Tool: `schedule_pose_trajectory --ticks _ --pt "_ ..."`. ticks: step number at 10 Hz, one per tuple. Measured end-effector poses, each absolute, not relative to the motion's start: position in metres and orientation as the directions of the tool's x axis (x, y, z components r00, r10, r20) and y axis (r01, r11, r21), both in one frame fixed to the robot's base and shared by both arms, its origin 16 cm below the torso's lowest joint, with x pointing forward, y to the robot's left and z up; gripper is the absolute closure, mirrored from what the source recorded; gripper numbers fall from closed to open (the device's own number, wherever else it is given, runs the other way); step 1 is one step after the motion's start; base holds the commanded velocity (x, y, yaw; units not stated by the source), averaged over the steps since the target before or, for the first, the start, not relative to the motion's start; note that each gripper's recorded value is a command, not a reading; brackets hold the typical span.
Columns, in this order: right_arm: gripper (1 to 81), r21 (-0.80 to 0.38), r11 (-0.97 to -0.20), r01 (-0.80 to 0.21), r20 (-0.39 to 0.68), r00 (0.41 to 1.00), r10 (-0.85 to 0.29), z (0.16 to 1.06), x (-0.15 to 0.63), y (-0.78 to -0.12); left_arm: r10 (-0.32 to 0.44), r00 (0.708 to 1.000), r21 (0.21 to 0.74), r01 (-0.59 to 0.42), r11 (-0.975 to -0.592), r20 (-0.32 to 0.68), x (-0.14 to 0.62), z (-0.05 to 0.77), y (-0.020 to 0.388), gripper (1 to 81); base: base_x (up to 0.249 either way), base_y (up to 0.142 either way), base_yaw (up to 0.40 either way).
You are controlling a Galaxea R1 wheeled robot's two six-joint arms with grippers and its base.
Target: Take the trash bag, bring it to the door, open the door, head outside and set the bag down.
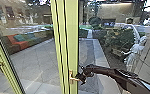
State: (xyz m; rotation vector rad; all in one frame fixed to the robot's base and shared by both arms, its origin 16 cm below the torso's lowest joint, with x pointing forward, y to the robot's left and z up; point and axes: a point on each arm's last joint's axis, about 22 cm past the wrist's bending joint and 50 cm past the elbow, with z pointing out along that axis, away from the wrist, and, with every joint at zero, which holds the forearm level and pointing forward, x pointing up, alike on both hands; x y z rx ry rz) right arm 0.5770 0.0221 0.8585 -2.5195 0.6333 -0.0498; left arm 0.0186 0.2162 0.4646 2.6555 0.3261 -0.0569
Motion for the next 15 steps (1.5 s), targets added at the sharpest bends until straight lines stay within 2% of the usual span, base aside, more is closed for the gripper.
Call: schedule_pose_trajectory --ticks 15 --pt "1.0 -0.506 -0.758 -0.412 -0.060 0.893 -0.445 0.836 0.578 0.014 0.221 0.970 0.437 0.245 -0.865 -0.105 0.013 0.463 0.213 81.1 0.000 0.000 0.000"
